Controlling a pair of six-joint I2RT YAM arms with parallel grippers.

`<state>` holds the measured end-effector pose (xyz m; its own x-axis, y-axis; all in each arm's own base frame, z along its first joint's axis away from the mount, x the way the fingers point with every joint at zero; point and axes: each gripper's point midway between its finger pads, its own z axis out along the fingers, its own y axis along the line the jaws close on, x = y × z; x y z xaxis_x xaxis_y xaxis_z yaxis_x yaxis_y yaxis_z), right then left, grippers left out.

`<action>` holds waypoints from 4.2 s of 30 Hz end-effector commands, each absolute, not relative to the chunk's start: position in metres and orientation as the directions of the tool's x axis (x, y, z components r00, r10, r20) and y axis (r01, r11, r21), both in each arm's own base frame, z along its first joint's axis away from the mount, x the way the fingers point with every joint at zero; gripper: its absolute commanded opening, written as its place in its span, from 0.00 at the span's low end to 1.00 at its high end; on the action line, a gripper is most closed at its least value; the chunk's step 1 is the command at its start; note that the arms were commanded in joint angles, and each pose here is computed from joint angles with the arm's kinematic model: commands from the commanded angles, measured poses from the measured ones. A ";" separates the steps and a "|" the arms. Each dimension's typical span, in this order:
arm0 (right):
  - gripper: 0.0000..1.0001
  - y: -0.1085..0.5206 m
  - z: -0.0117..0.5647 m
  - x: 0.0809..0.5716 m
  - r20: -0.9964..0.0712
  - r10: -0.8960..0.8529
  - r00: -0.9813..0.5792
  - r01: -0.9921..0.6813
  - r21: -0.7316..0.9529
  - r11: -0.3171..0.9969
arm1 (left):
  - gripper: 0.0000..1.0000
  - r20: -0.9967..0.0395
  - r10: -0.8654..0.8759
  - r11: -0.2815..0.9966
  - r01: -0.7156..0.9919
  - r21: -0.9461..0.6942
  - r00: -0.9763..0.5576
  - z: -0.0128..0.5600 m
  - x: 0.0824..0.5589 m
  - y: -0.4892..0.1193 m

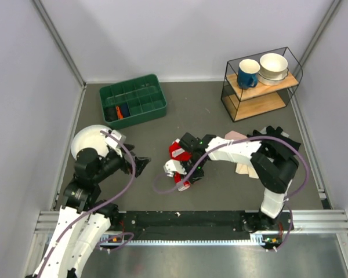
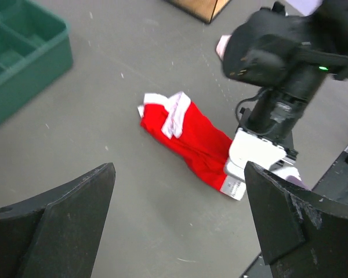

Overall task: Roll the underwear
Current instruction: Roll the underwear to the center of the board.

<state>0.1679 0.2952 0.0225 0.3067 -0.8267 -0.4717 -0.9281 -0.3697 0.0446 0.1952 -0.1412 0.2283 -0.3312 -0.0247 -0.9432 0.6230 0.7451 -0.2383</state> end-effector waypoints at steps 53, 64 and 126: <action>0.24 0.268 0.027 0.172 -0.256 -0.936 -0.243 -0.658 0.752 -0.034 | 0.89 -0.720 0.650 0.046 0.934 0.356 0.243 0.068 0.168 -0.325; 0.25 0.269 0.034 0.169 -0.277 -0.929 -0.244 -0.662 0.748 -0.049 | 0.44 -0.653 0.735 0.064 0.940 0.334 0.182 0.056 0.179 -0.327; 0.57 0.308 0.036 0.205 -0.452 -0.690 0.565 -0.825 -0.289 -0.486 | 0.08 -0.313 0.345 0.558 0.462 -0.689 -0.885 0.012 0.261 -0.282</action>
<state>0.1857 0.2983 0.0458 0.5400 -0.6711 -0.5080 -0.8355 -0.5000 -0.2277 0.2334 -0.2873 0.0278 -0.8891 0.3858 -0.2464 0.4256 0.4986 -0.7551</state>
